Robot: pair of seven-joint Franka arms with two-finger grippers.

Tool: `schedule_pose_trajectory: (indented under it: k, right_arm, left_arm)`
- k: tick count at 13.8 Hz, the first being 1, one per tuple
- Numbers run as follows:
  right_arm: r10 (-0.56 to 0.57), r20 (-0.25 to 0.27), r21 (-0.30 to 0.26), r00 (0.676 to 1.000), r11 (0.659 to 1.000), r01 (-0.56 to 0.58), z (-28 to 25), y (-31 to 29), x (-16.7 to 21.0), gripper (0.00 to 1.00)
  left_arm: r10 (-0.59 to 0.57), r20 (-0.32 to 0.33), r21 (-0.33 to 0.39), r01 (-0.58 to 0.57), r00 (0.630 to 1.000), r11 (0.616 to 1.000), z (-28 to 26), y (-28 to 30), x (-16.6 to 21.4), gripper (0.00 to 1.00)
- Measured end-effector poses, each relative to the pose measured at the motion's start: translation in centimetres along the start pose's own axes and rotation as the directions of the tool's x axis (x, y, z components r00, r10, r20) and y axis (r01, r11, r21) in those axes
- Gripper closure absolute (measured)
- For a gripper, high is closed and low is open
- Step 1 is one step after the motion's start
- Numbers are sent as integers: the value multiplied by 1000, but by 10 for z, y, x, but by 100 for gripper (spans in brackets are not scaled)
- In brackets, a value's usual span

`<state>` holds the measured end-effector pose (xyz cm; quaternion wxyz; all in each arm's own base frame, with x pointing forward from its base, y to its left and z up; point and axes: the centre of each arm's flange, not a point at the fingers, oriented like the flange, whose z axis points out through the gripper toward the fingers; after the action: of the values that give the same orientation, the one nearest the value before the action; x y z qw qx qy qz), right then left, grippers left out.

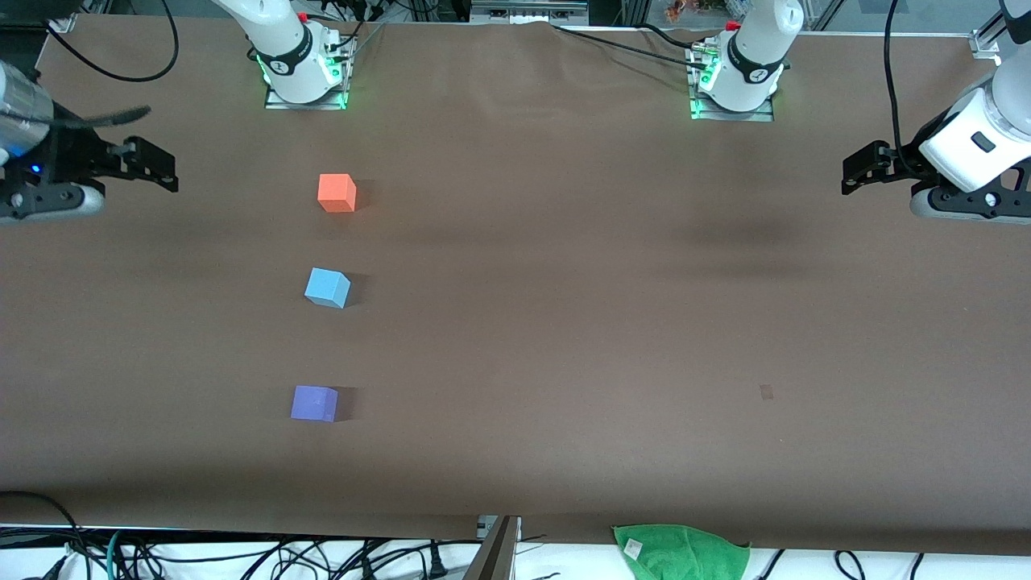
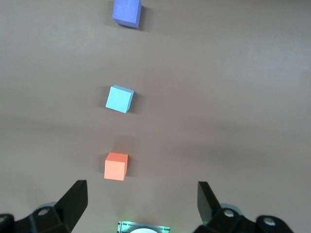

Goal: Place blue block between orange and purple blocks

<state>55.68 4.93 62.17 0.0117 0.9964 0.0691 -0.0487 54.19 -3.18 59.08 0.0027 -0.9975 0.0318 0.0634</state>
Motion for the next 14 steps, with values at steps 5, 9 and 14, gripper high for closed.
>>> schedule_pose_trajectory:
  k: [5, 9, 14]
  right_arm:
    - [6, 27, -2, 1000, 1000, -6, 12, 4, -3, 0]
    - [22, 37, 0, 999, 1000, -22, 20, 13, -3, 0]
    - [13, 23, -1, 1000, 1000, -13, 22, 8, 0, 0]
  left_arm:
    - [5, -5, 1, -5, 1000, 1000, -1, 3, 0, 0]
    - [5, -9, 1, -5, 1000, 1000, -2, 3, 1, 0]
    - [5, -9, 1, -5, 1000, 1000, -2, 3, 1, 0]
